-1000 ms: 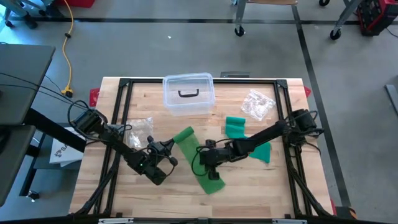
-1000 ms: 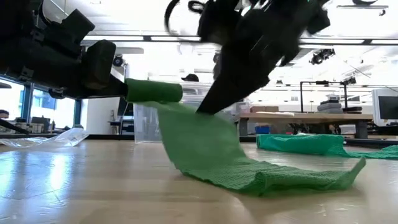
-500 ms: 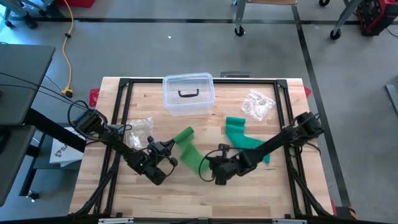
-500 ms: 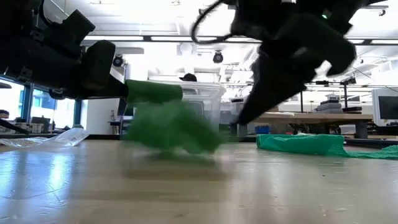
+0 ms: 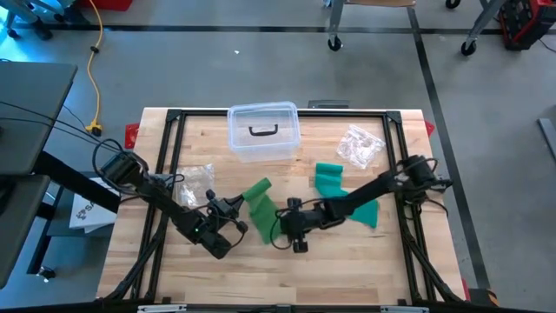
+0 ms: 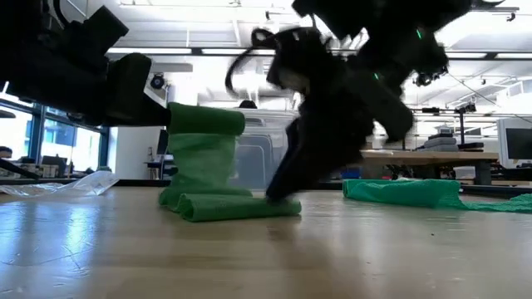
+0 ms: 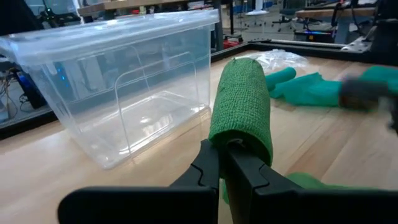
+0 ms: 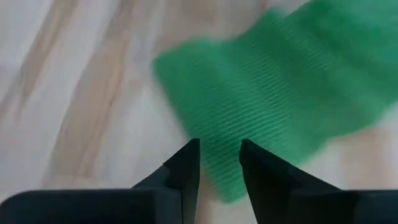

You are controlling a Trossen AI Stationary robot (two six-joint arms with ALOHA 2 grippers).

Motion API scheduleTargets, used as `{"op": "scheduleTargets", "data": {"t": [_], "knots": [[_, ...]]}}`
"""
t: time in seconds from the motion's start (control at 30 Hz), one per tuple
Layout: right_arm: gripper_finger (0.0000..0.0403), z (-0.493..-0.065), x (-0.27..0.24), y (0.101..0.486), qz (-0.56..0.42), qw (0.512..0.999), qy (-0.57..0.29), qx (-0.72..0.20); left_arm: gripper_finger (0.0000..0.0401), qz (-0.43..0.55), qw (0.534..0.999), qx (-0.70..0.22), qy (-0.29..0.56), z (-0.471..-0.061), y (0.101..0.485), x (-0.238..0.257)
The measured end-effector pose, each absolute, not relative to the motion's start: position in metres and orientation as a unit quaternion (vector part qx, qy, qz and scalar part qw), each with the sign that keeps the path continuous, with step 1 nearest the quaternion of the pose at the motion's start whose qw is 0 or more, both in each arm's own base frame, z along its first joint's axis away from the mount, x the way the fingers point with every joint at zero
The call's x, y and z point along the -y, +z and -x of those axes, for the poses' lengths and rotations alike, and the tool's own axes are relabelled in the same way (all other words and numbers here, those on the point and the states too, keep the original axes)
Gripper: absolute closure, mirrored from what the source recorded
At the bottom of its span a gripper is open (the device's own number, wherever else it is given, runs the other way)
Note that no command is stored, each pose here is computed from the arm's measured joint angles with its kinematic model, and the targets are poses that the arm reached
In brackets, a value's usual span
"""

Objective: Roll bandage
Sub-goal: Roll the green bandage

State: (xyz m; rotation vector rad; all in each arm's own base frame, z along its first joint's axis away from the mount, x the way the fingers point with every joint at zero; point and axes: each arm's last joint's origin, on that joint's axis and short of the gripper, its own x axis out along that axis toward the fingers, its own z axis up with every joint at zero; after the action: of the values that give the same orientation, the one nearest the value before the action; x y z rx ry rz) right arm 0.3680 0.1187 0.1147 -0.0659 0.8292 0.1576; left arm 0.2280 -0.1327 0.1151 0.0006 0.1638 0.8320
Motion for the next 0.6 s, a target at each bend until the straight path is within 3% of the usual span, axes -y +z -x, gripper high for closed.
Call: {"op": "scheduleTargets", "data": {"t": [0.27, 0.37, 0.6], "knots": [[0.0344, -0.368, -0.119, 0.102, 0.030, 0.916, 0.062, -0.395, 0.0400, -0.017, 0.915, -0.096, 0.391, -0.227, 0.127, 0.132], [0.0390, -0.368, -0.116, 0.103, 0.026, 0.907, 0.110, -0.407, 0.0400, -0.025, 0.914, -0.090, 0.396, -0.227, 0.135, 0.130], [0.0400, -0.346, -0.125, 0.129, -0.042, 0.842, 0.275, -0.462, 0.0400, -0.048, 0.913, -0.086, 0.396, -0.224, 0.157, 0.128]]}}
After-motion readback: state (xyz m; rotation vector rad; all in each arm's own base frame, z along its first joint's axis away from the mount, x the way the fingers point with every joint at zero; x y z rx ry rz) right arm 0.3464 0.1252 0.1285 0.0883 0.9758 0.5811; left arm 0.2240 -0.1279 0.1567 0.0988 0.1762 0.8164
